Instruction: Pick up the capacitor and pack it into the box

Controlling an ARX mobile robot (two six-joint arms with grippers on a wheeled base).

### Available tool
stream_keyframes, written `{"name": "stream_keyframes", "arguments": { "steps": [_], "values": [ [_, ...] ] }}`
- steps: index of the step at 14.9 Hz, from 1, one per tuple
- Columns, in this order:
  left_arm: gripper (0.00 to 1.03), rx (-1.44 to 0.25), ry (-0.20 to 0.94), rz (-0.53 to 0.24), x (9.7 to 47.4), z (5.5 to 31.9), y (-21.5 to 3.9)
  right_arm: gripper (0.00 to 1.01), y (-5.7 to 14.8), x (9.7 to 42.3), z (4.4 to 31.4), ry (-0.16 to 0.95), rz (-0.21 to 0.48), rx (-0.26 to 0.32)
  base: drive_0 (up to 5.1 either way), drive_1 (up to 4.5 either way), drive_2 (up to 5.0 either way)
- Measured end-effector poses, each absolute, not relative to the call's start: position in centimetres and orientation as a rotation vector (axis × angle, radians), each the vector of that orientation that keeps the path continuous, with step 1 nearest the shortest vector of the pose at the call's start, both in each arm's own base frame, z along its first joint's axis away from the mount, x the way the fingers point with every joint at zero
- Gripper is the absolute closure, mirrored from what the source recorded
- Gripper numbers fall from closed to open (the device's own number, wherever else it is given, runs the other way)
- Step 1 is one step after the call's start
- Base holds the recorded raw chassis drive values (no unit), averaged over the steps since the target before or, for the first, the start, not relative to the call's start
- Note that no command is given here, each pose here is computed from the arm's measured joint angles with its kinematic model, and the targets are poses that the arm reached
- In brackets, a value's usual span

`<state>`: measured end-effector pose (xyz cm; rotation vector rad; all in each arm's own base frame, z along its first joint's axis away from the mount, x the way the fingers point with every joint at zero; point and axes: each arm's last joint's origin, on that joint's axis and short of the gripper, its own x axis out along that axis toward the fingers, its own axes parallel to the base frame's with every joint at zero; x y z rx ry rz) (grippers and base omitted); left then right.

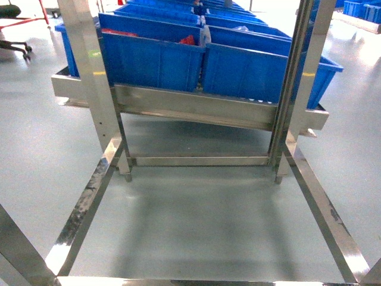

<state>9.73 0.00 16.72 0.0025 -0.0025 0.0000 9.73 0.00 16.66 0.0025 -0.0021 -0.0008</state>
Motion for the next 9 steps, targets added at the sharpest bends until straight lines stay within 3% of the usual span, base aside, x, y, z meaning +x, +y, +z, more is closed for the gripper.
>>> {"name": "stream_keyframes", "arguments": {
  "steps": [9],
  "values": [
    [0.05, 0.002, -0.002, 0.0, 9.73, 16.72, 0.0, 0.03, 0.0, 9.73, 16.66, -0.002, 0.0, 0.002, 0.0, 0.0, 0.0]
  ]
}}
